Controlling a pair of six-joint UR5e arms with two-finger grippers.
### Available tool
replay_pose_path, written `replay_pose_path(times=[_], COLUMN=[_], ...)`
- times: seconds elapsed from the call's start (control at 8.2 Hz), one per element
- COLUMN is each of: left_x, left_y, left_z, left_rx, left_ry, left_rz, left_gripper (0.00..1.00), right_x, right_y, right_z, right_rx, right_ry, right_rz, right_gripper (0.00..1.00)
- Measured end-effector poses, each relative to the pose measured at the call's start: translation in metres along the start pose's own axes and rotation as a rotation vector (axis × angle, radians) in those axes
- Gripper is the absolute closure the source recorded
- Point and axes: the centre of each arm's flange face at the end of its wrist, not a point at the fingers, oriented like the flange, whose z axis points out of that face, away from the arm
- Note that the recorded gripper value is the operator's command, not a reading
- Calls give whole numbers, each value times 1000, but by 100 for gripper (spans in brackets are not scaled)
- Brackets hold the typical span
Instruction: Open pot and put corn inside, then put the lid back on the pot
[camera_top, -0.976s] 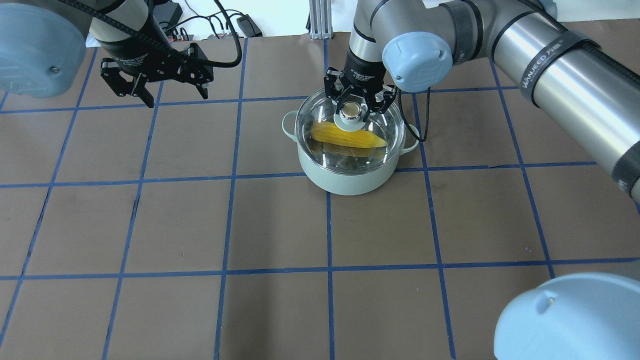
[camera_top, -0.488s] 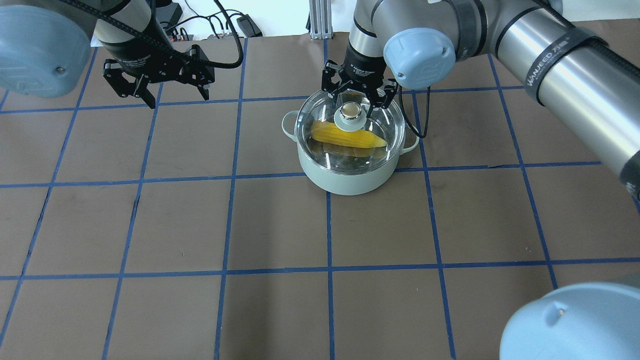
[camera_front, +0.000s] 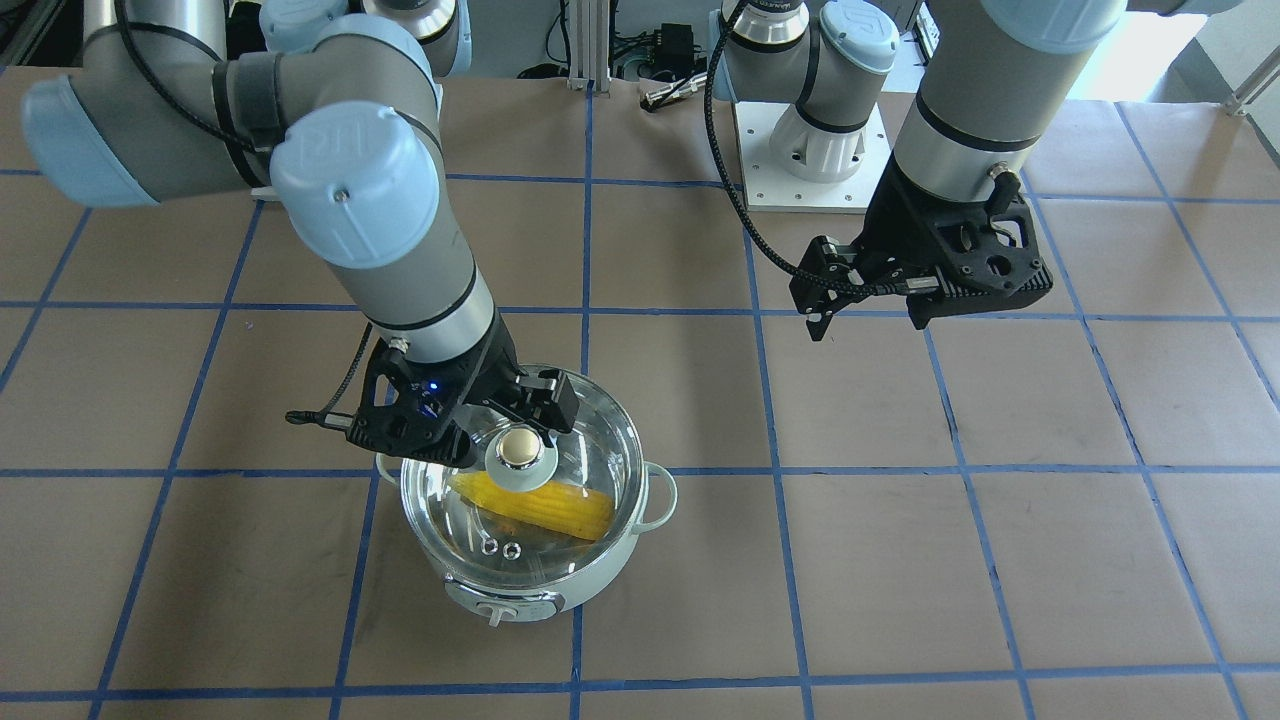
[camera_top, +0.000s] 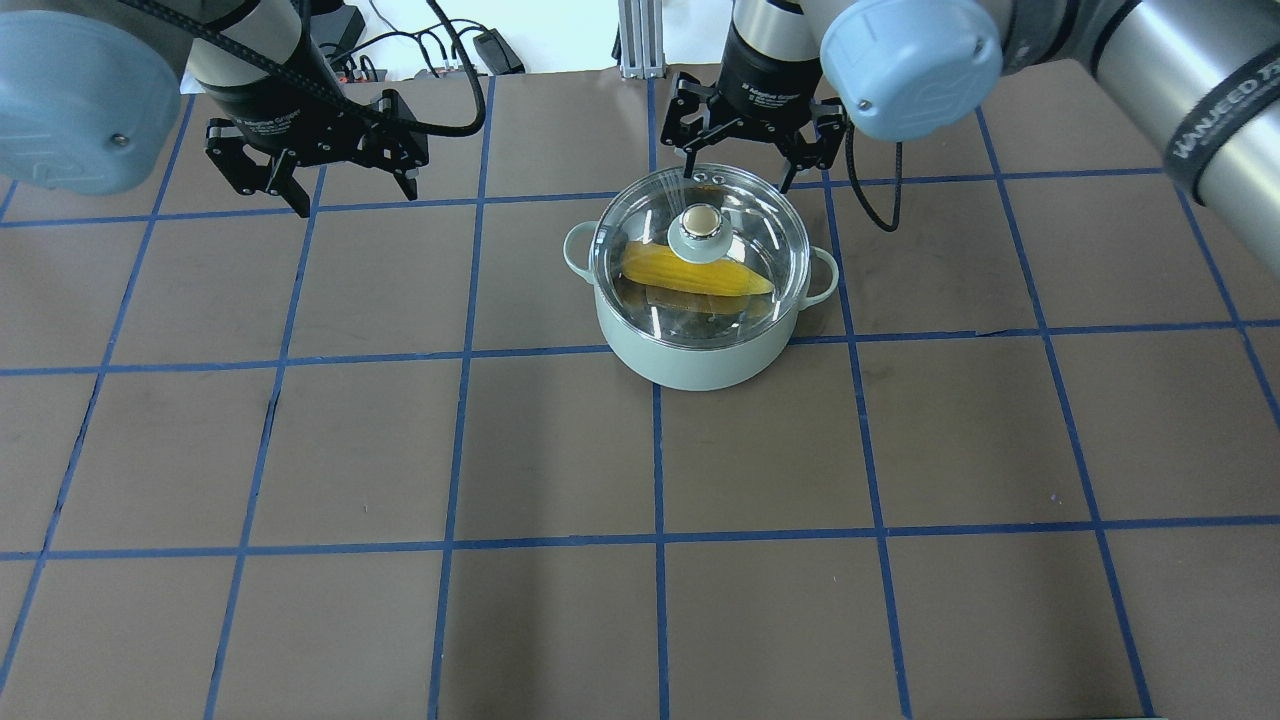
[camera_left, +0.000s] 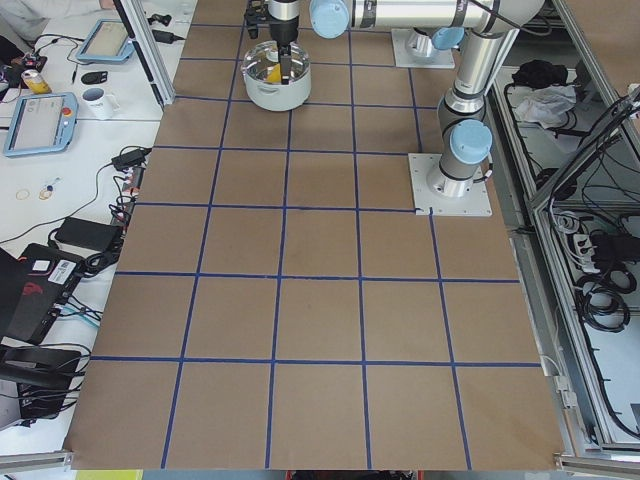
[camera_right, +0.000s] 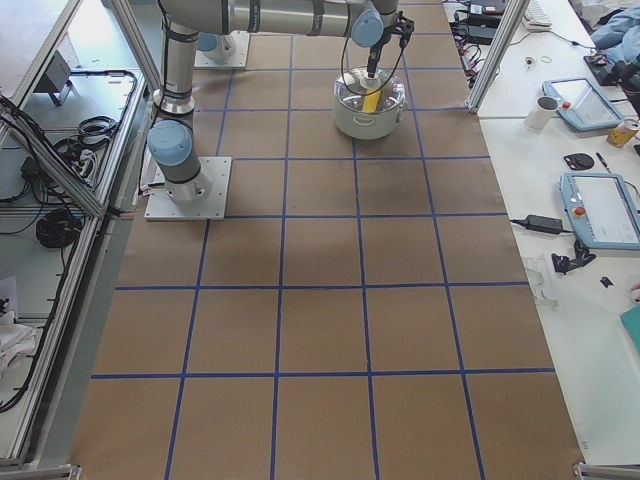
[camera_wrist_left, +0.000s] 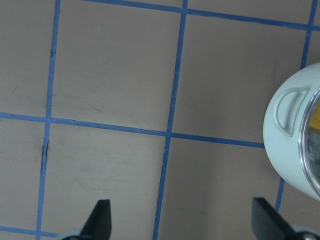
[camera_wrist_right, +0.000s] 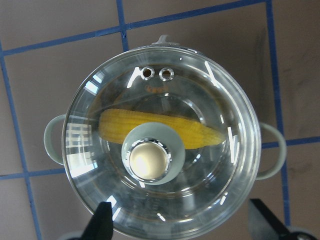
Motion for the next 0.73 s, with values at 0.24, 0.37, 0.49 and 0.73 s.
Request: replay_pose_path(times=[0.24, 0.37, 0.49, 0.73], left_x=[0, 0, 0, 1], left_y=[1, 1, 1, 2], left_z=[-2, -3, -4, -3], left_rx=[4, 6, 6, 3], left_ry=[1, 1, 1, 1], left_rz=[1, 1, 1, 1], left_gripper=[0, 0, 0, 0], right_x=[49, 74, 91, 104], right_y=[16, 26, 37, 51], right_z=[-53, -80, -100, -110], right_rx=[2, 13, 15, -18], right_ry=[70, 97, 115, 129], right_rz=[-112, -175, -223, -260], right_gripper=[0, 0, 0, 0])
